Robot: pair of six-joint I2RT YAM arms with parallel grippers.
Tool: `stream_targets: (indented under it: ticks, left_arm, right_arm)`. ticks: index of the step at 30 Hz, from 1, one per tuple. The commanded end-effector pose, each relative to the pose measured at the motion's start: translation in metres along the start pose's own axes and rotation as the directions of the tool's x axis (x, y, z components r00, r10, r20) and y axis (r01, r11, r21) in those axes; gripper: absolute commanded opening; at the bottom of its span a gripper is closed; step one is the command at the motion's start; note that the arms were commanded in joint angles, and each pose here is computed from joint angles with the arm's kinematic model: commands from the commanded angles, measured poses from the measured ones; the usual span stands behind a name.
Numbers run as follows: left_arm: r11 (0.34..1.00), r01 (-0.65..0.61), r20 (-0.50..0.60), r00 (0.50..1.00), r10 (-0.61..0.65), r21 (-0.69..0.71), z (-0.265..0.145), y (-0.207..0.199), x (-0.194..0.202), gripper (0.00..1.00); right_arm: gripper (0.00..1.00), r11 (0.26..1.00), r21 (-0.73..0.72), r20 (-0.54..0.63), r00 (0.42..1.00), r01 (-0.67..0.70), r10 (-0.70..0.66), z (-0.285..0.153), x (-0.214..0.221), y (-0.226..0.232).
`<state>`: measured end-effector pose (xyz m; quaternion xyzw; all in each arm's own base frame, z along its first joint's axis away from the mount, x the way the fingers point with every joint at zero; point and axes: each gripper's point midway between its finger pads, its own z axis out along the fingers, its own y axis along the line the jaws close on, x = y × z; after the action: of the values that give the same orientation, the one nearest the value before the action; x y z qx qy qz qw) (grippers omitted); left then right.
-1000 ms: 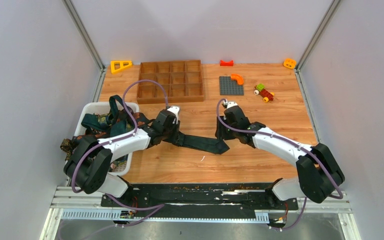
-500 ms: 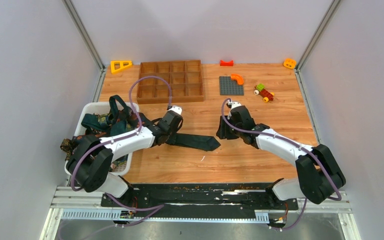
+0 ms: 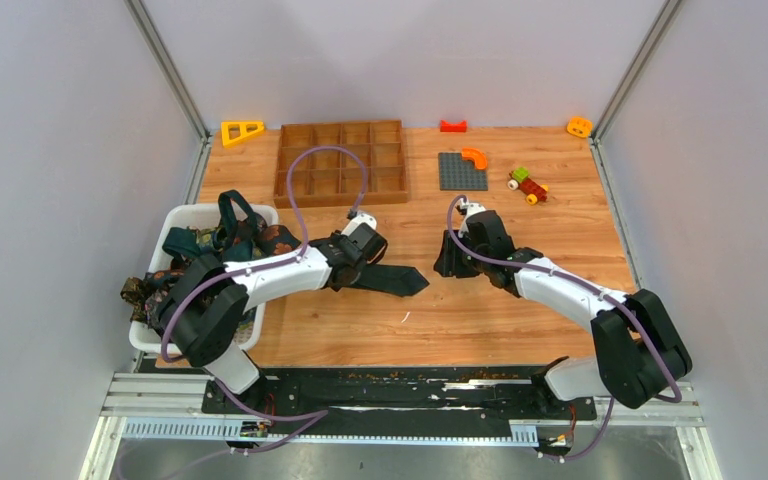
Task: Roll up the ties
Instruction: Roll the tie at the center of the board.
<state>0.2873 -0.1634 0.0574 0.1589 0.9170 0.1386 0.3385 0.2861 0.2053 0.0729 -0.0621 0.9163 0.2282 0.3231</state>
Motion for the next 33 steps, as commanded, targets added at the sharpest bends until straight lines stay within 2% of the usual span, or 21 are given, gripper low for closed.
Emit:
stream_targets:
  ticks: [1, 9, 16, 26, 33]
  left_arm:
    - [0.993, -0.028, 0.03, 0.999, 0.032, -0.113, -0.004, 0.009, -0.014, 0.25]
    - [0.945, -0.126, 0.01, 0.991, 0.135, -0.3, -0.003, 0.011, -0.019, 0.25]
    - [0.931, -0.17, -0.007, 0.984, 0.178, -0.323, 0.006, -0.005, -0.019, 0.26]
    - [0.947, -0.169, -0.015, 0.985, 0.172, -0.273, 0.012, -0.03, -0.022, 0.34]
    - [0.979, -0.133, -0.025, 0.991, 0.131, -0.153, 0.016, -0.056, -0.02, 0.45]
  right_arm:
    - [0.4, 0.999, -0.039, 0.052, 0.999, -0.005, 0.007, -0.003, -0.012, 0.006]
    - [0.4, 0.999, -0.045, 0.055, 0.998, -0.013, 0.015, -0.003, -0.012, 0.005]
    - [0.4, 0.999, -0.049, 0.056, 0.998, -0.018, 0.021, -0.004, -0.012, 0.004]
    - [0.39, 0.998, -0.055, 0.056, 0.998, -0.02, 0.023, -0.003, -0.012, 0.004]
    - [0.4, 0.998, -0.057, 0.052, 0.998, -0.023, 0.026, -0.003, -0.011, 0.004]
